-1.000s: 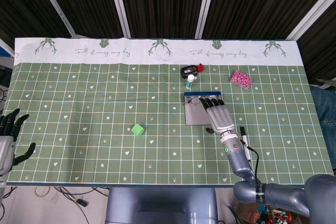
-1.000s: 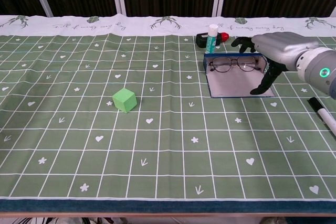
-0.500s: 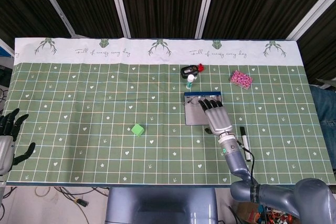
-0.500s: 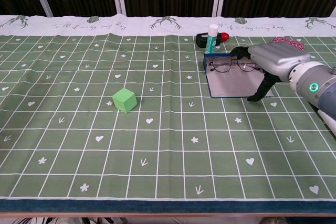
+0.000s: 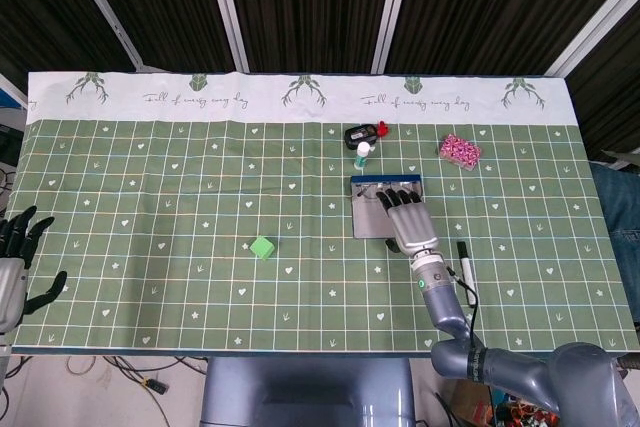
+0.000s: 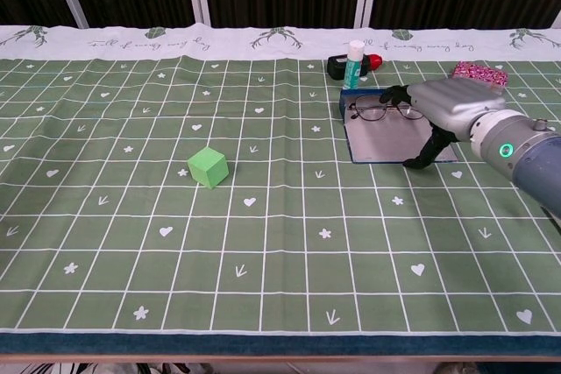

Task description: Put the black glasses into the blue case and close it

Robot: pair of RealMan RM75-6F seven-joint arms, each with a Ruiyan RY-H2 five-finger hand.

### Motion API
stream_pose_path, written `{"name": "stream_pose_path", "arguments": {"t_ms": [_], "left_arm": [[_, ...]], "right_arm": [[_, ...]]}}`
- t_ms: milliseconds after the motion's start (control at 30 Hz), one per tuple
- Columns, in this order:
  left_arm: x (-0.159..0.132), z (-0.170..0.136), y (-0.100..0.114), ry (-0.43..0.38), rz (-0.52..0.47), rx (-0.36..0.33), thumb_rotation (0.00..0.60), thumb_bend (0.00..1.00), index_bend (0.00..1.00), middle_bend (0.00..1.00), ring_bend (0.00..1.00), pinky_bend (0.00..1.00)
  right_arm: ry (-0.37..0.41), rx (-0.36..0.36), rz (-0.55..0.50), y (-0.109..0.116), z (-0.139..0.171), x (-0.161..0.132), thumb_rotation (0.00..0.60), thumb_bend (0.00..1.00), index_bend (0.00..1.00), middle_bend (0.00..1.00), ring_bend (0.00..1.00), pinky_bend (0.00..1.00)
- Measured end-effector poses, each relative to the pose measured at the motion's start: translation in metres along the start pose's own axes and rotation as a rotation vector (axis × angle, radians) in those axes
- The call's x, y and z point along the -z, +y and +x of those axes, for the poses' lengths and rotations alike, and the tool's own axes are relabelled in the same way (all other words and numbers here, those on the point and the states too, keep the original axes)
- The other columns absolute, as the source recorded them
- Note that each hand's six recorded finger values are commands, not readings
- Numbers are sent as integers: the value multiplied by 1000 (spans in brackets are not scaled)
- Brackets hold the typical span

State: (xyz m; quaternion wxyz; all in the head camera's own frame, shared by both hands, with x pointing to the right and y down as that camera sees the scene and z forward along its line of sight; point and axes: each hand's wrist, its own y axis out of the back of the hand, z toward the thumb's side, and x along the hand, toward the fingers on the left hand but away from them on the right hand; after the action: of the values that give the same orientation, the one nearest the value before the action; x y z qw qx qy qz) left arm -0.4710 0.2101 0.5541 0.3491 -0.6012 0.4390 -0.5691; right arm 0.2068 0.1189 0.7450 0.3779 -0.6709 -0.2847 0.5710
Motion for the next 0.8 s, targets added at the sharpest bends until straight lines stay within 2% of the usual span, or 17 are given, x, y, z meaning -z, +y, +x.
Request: {"name": "stream_pose_path", "arguments": {"t_ms": [600,800], "left_arm": [[0,0,0,1,-1,-2,600,314,122,0,0,0],[0,0,0,1,-1,-2,600,315,122,0,0,0]], "right_arm": [[-12,-9,-1,-5,-3,3,600,283,185,178,190,211],[-16,-10,-5,-5,-4,3,600,339,238,180,191,211]]}}
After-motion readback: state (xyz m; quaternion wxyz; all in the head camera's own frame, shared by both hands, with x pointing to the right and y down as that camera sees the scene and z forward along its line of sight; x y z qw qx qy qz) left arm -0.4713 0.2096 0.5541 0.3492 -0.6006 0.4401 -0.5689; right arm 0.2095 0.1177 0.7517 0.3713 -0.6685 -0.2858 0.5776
